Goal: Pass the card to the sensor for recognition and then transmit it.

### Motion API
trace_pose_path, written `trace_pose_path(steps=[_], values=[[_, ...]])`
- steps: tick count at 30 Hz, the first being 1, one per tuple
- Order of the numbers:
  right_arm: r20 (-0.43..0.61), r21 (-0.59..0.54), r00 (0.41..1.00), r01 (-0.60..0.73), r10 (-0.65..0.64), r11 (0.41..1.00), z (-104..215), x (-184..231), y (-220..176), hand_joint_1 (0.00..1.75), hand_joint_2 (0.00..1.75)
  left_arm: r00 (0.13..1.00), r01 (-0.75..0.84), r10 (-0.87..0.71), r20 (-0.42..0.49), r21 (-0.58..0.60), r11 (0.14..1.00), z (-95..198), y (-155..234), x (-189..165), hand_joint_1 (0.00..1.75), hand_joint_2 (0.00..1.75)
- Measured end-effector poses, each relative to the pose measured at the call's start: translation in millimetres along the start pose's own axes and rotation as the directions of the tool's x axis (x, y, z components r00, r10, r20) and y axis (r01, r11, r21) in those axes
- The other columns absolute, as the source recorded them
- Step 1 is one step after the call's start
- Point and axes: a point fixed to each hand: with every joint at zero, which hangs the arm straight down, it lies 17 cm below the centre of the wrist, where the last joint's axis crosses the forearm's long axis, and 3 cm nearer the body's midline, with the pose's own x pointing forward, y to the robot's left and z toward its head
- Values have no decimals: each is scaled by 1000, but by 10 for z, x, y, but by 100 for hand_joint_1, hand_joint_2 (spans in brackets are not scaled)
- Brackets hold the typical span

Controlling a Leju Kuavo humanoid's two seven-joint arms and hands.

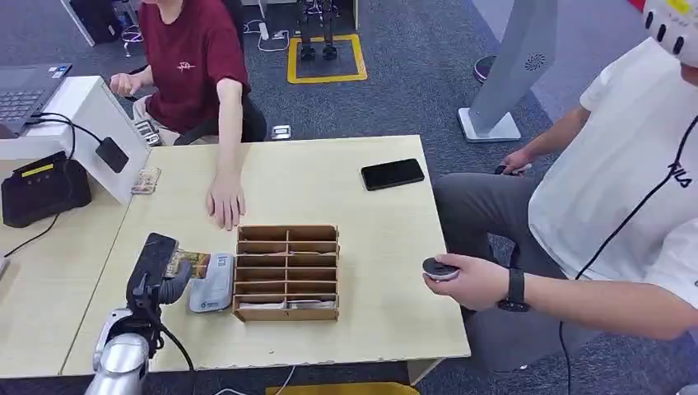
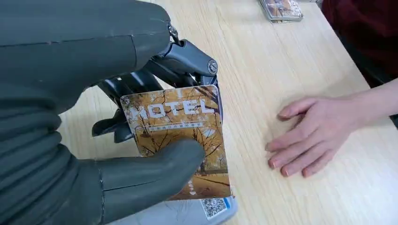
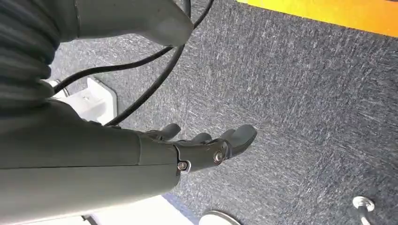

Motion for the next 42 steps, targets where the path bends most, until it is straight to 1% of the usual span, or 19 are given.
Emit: trace_pose_path(steps=[3,11,25,29,35,39,42], values=[[0,8,1000,-4,4,1000,2,4,16,0,175,998,67,-67,-11,12,998,-4,8,-69,175,175],[5,9,1000,-11,11,1000,-1,18,17,0,175,990,135,-135,-43,-3,991,11,-71,-213,175,175],[6,10,1000,-11,11,1000,-3,26,15,0,175,976,211,-213,-45,-30,977,8,-183,-256,175,175],[7,9,1000,-11,10,1000,-4,29,13,0,175,958,283,-283,-40,-4,959,2,-145,-260,175,175],[11,8,1000,-10,10,1000,-8,44,8,0,175,953,300,-300,-43,1,954,1,-148,-273,175,175],[17,9,1000,-9,9,1000,-10,61,6,0,175,906,424,-423,-27,40,905,-12,-101,-238,175,175],[20,8,1000,-10,10,1000,-14,74,1,0,175,885,465,-465,-18,39,885,-19,-129,-228,175,175]])
